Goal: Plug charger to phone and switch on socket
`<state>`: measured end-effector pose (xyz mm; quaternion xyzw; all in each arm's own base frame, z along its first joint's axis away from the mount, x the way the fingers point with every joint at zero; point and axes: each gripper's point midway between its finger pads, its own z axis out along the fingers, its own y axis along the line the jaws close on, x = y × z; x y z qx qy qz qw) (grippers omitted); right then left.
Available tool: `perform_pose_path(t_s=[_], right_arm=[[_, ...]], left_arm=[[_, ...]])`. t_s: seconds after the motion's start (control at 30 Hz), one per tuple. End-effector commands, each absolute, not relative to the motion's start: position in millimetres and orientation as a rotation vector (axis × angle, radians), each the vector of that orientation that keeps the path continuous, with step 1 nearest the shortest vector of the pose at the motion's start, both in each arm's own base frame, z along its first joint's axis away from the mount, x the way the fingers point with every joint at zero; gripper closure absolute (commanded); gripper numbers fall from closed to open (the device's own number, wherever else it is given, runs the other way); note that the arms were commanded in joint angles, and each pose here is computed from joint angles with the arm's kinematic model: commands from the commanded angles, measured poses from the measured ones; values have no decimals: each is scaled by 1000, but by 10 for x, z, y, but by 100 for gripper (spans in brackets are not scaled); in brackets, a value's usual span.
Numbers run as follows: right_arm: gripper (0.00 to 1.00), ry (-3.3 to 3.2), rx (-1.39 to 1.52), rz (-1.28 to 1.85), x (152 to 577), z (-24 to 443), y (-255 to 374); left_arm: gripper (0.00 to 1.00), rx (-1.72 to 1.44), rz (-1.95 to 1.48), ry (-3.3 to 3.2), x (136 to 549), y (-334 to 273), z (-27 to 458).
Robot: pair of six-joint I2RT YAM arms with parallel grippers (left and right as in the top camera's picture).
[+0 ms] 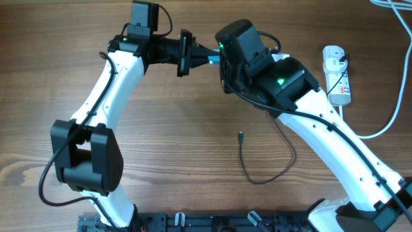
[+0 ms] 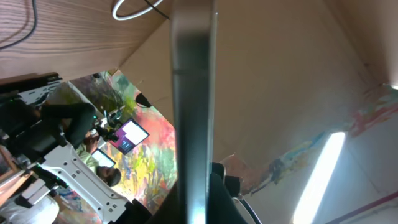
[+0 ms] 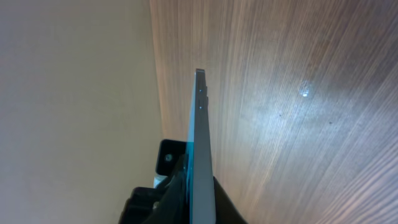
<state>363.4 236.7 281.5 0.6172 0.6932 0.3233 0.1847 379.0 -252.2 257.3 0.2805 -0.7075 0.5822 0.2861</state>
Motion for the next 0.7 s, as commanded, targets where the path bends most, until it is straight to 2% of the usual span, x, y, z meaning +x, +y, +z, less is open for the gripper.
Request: perform_pose_path(t_s=[0.0, 0.03, 0.07, 0.2, 0.23, 0.33, 0.47, 0.53, 0.6, 0.67], right_arm=[[78, 1963, 1666, 955, 3615, 3012, 2363], [69, 1973, 1635, 949, 3624, 3023, 2362], [51, 1984, 1606, 940, 3629, 3027, 2359], [20, 1995, 1457, 851, 3659, 3092, 2232], [1, 1992, 1408, 830, 3649, 3152, 2177], [0, 1990, 1280, 773, 3593, 3328, 2006], [0, 1996, 1267, 684, 3408, 3439, 1599], [1, 2065, 1155, 519, 3266, 3449, 1204], [0, 2188, 1045, 219, 3051, 3298, 673], [0, 2271, 1136, -60, 2785, 3032, 208]], left_arm=[[96, 695, 1591, -1898, 3711, -2529, 2751], [96, 695, 1591, -1898, 3712, -2527, 2751], [96, 695, 1591, -1898, 3712, -2527, 2751], [96, 695, 1592, -1900, 3713, -2527, 2751], [96, 693, 1594, -1902, 3715, -2524, 2750], [96, 692, 1595, -1904, 3717, -2524, 2750], [96, 675, 1615, -1937, 3733, -2523, 2731], [96, 660, 1624, -1947, 3732, -2523, 2732], [96, 654, 1625, -1941, 3724, -2524, 2741], [96, 616, 1631, -1907, 3674, -2526, 2796]])
